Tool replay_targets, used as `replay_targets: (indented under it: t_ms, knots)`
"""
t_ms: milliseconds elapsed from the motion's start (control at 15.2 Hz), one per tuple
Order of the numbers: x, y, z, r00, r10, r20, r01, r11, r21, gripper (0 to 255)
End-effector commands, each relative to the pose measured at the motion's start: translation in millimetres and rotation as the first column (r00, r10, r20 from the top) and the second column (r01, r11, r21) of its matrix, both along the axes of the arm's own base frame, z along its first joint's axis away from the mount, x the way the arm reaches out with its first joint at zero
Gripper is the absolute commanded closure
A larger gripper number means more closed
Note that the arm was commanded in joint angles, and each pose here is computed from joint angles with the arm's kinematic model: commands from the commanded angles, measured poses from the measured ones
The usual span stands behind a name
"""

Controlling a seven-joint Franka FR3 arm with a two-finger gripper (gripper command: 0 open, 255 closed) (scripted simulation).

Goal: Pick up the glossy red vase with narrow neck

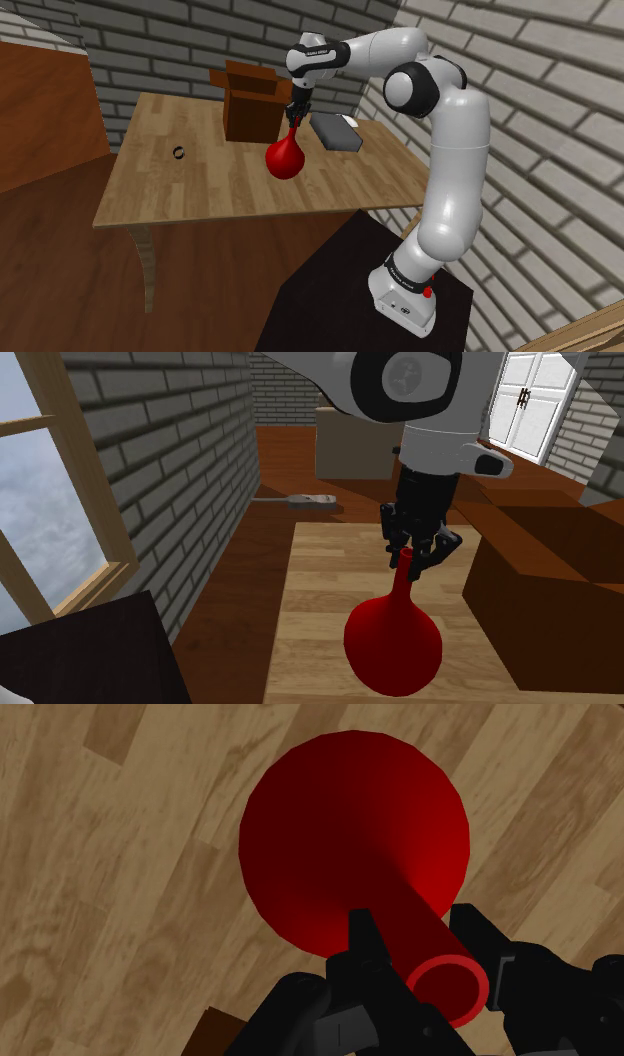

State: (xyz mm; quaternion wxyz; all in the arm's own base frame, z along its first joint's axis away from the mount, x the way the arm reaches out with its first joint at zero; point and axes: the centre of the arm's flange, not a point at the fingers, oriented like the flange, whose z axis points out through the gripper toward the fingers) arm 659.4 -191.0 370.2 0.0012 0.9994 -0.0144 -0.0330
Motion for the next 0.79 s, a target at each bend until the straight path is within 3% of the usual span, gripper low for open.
replay_targets:
  t_ms: [0, 264, 726]
  knots:
    - [0, 0, 0, 1.000, 0.000, -0.001, 0.000, 1.000, 0.000, 255]
    - [0, 0, 0, 1.000, 0.000, -0.001, 0.000, 1.000, 0.000, 255]
    - [0, 0, 37, 1.000, 0.000, -0.001, 0.000, 1.000, 0.000, 255]
